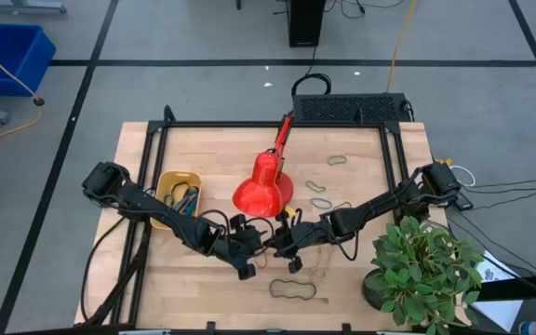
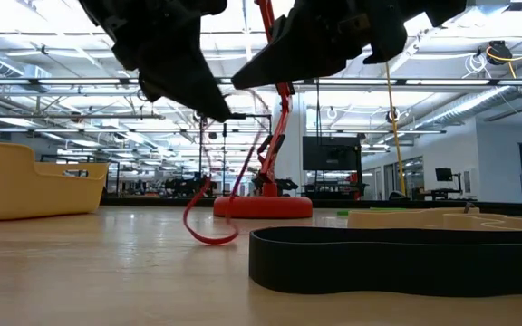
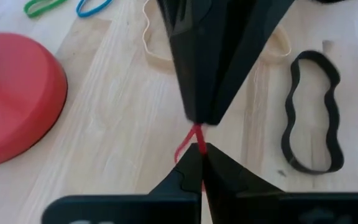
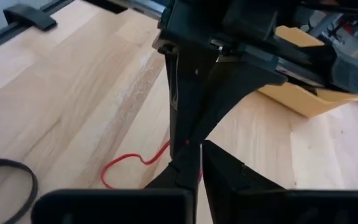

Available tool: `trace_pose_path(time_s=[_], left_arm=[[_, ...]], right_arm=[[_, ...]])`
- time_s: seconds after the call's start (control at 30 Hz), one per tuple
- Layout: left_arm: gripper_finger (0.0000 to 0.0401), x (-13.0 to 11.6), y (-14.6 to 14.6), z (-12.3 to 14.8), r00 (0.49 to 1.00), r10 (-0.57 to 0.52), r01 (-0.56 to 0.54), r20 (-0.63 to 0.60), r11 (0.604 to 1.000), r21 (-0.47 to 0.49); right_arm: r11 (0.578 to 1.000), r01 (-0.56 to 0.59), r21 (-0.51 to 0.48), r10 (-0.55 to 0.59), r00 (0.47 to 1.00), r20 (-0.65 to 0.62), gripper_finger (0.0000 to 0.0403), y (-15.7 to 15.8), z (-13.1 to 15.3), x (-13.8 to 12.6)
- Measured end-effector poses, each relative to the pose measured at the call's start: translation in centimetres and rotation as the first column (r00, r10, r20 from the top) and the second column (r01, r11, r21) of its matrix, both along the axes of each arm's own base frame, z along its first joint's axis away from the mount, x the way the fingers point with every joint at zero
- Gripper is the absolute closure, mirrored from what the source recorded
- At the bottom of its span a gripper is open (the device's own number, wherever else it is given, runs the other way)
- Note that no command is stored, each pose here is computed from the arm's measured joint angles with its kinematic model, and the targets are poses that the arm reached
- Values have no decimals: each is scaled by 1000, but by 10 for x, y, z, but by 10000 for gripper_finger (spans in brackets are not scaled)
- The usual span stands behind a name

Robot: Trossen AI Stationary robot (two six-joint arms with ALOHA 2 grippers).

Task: Pick and place rubber bands into bin
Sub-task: Put the red rubber band into the yellow bin

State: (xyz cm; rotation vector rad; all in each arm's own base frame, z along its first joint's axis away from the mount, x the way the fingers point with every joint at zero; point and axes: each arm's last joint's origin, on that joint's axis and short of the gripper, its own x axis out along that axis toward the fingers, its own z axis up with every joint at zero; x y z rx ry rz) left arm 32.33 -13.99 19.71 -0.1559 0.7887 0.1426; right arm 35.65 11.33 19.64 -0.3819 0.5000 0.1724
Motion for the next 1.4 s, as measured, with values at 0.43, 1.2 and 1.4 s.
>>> trace_pose_path(time_s=[0.43, 1.2, 1.4], left_arm=[[397, -14, 6, 0, 991, -24, 25, -135, 1000, 6], [396, -155, 78, 102, 894, 300, -287, -333, 954, 90], [397, -186, 93, 113, 843, 415, -410, -343, 907, 90]], right_arm=[[984, 92, 152, -89, 996, -29, 267, 0, -1, 0], [987, 97, 131, -86, 993, -83, 232, -1, -5, -3], [987, 96, 132, -86, 993, -82, 235, -1, -5, -3]])
